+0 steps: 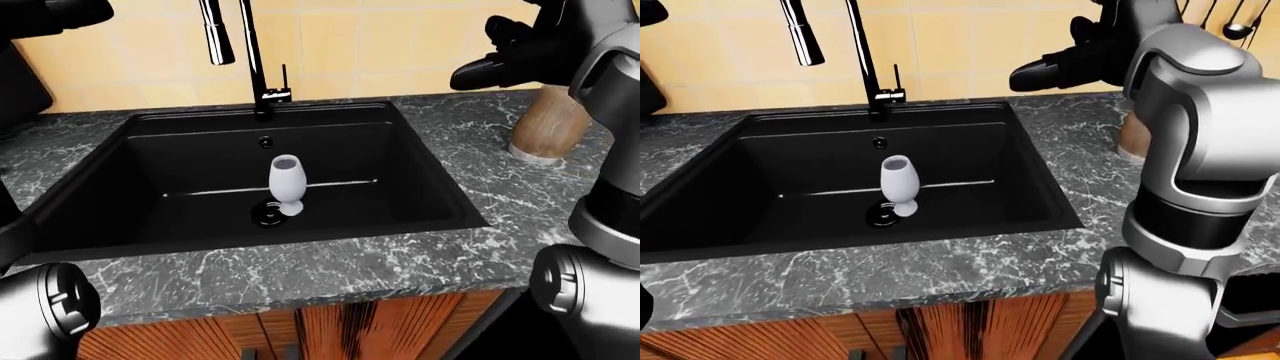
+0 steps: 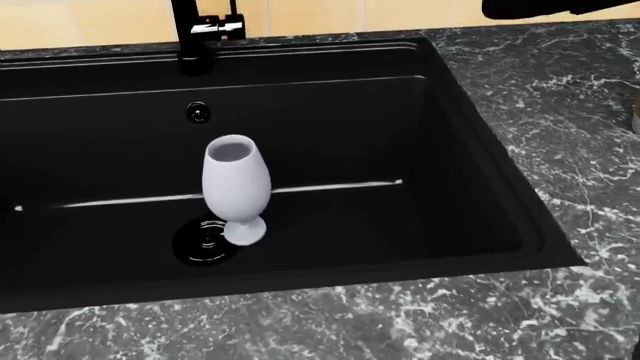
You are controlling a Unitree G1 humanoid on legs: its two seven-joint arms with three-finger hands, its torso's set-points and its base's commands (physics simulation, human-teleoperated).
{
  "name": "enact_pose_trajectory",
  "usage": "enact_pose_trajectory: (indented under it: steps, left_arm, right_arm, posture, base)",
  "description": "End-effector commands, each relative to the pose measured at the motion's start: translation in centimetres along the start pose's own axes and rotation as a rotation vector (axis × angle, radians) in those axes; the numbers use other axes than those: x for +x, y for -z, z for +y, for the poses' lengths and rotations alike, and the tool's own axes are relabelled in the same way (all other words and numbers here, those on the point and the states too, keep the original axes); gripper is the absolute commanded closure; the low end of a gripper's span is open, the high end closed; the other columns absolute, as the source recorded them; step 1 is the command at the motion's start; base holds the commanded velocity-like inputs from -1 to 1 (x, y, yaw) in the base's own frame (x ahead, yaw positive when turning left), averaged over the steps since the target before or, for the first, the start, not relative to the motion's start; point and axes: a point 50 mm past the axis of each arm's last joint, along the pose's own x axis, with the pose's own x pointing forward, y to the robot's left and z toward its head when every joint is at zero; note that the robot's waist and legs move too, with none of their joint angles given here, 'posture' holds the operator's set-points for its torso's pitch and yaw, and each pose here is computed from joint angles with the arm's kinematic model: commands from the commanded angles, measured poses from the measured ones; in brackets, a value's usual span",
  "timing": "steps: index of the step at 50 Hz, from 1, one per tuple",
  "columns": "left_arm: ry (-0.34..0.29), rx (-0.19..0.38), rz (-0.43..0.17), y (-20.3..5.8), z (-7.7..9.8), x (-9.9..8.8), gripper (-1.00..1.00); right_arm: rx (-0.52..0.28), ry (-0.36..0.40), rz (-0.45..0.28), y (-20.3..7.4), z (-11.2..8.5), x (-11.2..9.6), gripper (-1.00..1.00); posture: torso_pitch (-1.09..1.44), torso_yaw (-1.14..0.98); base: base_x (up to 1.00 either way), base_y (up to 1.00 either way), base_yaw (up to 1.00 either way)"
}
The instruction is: Turn the sink spout to the right.
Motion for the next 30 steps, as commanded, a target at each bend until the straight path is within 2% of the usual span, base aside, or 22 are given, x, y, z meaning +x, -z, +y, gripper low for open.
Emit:
enact_pose_trajectory:
  steps: [1,30]
  left_arm:
    - [-0.003,-0.011,-0.087,-1.98,0.23,-0.36,-1.00]
    - [0.002,-0.006,-0.082,-1.82,0.10,-0.48,-1.00]
  right_arm:
    - [-0.016,0.015,-0.080,-1.60,-0.24,-0.45,-1.00]
    - [-0.017,0.013,-0.082,-1.65,-0.20,-0.66,-1.00]
  posture:
    - [-0.27,0.00]
    - [-0.49,0.00]
  base:
    - [0.00,0.00,0.00]
    - [0.00,0.00,0.00]
